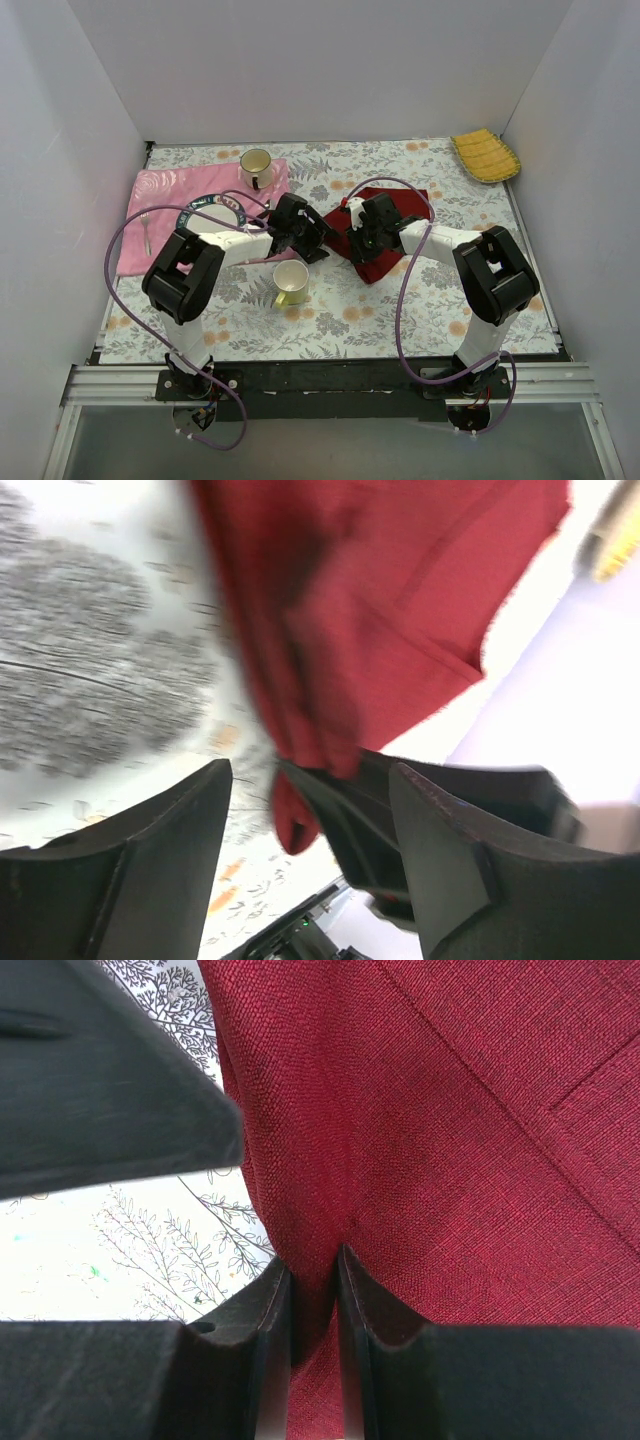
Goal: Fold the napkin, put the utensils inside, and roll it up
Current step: Roll the napkin with the utensil
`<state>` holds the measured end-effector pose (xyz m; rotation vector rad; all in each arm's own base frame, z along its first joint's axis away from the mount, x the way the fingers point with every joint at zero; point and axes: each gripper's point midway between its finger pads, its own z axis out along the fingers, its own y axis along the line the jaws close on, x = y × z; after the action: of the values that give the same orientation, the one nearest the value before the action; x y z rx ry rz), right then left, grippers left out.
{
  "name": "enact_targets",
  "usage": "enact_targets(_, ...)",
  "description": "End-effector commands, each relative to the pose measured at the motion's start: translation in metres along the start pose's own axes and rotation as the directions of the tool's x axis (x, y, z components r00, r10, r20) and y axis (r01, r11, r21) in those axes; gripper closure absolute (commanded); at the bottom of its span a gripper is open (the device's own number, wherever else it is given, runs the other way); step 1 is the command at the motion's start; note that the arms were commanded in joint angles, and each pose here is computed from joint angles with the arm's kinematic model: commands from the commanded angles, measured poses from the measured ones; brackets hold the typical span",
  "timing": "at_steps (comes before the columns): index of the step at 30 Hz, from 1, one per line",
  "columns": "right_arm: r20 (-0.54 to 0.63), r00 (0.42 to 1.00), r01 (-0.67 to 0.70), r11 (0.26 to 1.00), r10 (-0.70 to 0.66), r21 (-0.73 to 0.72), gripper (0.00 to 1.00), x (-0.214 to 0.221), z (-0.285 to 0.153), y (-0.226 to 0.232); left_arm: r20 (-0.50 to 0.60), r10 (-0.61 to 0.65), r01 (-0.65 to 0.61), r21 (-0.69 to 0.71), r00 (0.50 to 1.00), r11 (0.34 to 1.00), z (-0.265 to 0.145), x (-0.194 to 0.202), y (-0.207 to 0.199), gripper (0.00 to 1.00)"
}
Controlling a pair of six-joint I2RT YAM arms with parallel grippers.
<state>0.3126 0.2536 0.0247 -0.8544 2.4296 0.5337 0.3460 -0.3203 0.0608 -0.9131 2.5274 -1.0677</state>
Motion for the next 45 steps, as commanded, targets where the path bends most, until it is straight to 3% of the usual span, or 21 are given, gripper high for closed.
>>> enact_targets(1, -0.171, 0.984, -0.054, 0.998, 0.048, -0.035, 0.87, 0.055, 0.009, 0.008, 0.045, -0.013, 0.009, 0.093, 0.999, 0.996, -0.019, -0.004, -0.033, 0.35)
enact_targets(8, -0.173, 0.984, -0.052, 0.998, 0.047, -0.029, 0.87, 0.056, 0.007, 0.007, -0.027, -0.051, 0.054, 0.105, 0.998, 0.993, -0.003, 0.003, -0.035, 0.34)
enact_targets(19, -0.168, 0.985, -0.049, 0.998, 0.044, -0.027, 0.86, 0.052, 0.005, 0.007, -0.055, -0.113, 0.113, -0.004, 0.992, 0.994, 0.017, 0.008, -0.003, 0.36)
enact_targets(26, -0.17, 0.985, -0.042, 0.999, 0.038, -0.021, 0.82, 0.052, 0.002, 0.007, -0.041, -0.089, 0.09, 0.035, 0.995, 0.995, 0.028, 0.001, -0.013, 0.47)
enact_targets(28, -0.164, 0.986, -0.034, 0.999, 0.034, -0.002, 0.81, 0.05, 0.0, 0.003, -0.029, -0.084, 0.085, 0.038, 0.996, 0.996, 0.027, 0.0, -0.012, 0.6)
enact_targets(33, -0.162, 0.987, 0.02, 0.999, -0.013, 0.039, 0.71, 0.048, -0.006, 0.001, -0.034, -0.087, 0.088, 0.038, 0.996, 0.995, 0.026, 0.0, -0.007, 0.79)
enact_targets(40, -0.141, 0.985, 0.107, 0.99, -0.094, 0.086, 0.47, 0.037, -0.016, 0.011, -0.064, -0.083, 0.086, 0.047, 0.995, 0.995, 0.022, 0.007, -0.007, 0.91)
enact_targets(45, -0.13, 0.977, 0.193, 0.96, -0.17, 0.201, 0.34, 0.022, -0.028, 0.008, -0.1, -0.081, 0.087, 0.057, 0.992, 0.995, 0.018, 0.012, -0.012, 0.96)
